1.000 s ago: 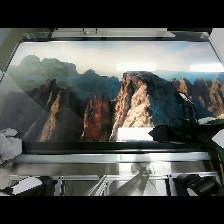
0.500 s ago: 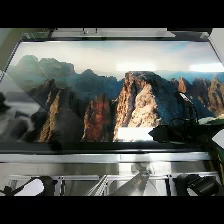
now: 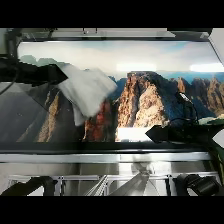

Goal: Fold the shirts.

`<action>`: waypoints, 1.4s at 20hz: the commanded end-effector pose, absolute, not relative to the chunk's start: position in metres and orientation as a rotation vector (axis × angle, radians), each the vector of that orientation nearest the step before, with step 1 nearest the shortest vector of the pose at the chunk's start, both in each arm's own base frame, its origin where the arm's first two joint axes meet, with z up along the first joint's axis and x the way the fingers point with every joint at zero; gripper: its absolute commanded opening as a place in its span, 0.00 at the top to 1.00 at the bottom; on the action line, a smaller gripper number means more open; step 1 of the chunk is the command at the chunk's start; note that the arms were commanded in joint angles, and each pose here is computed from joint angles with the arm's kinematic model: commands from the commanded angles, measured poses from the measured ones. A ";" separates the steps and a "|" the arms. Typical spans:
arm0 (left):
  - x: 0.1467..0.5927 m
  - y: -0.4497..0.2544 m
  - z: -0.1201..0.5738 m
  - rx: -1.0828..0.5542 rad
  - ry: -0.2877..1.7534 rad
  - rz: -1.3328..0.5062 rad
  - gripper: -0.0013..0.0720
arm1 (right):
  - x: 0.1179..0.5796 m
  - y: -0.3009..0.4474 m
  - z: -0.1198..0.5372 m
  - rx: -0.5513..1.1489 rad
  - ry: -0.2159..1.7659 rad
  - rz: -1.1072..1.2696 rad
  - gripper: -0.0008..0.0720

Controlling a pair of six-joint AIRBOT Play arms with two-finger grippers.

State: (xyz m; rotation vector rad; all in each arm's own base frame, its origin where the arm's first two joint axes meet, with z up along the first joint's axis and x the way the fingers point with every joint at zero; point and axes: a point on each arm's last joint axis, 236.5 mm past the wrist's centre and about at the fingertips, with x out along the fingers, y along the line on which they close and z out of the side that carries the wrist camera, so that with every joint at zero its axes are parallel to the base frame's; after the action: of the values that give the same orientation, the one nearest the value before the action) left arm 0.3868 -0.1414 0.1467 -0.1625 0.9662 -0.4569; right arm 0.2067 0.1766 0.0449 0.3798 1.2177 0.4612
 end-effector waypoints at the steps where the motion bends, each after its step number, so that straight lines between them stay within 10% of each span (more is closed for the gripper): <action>1: 0.385 -0.174 0.126 -0.123 1.016 -0.517 0.02 | 0.219 0.166 0.046 0.416 1.193 0.412 0.21; 11: 0.364 -0.090 -0.030 -0.526 1.501 -0.446 0.04 | 0.308 0.213 -0.055 0.655 1.289 0.522 0.21; 14: 0.360 -0.108 -0.068 -0.627 1.497 -0.519 0.04 | 0.334 0.250 -0.080 0.796 1.293 0.669 0.47; 21: 0.332 -0.153 -0.122 -0.598 1.643 -0.628 0.07 | 0.362 0.284 -0.109 0.950 1.413 0.688 0.55; 24: 0.336 -0.159 -0.125 -0.580 1.627 -0.627 0.72 | 0.379 0.292 -0.102 0.930 1.366 0.676 0.55; 26: 0.335 -0.159 -0.123 -0.586 1.630 -0.631 0.96 | 0.390 0.293 -0.097 0.942 1.334 0.665 0.56; 28: 0.332 -0.161 -0.112 -0.638 1.637 -0.659 0.96 | 0.401 0.295 -0.087 0.934 1.283 0.697 0.97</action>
State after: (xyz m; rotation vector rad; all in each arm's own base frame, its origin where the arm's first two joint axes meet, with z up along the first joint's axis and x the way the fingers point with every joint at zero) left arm 0.3347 -0.1571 -0.1191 -0.6016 1.6314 -0.6298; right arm 0.3849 0.2894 -0.0993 0.9230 1.3418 0.6728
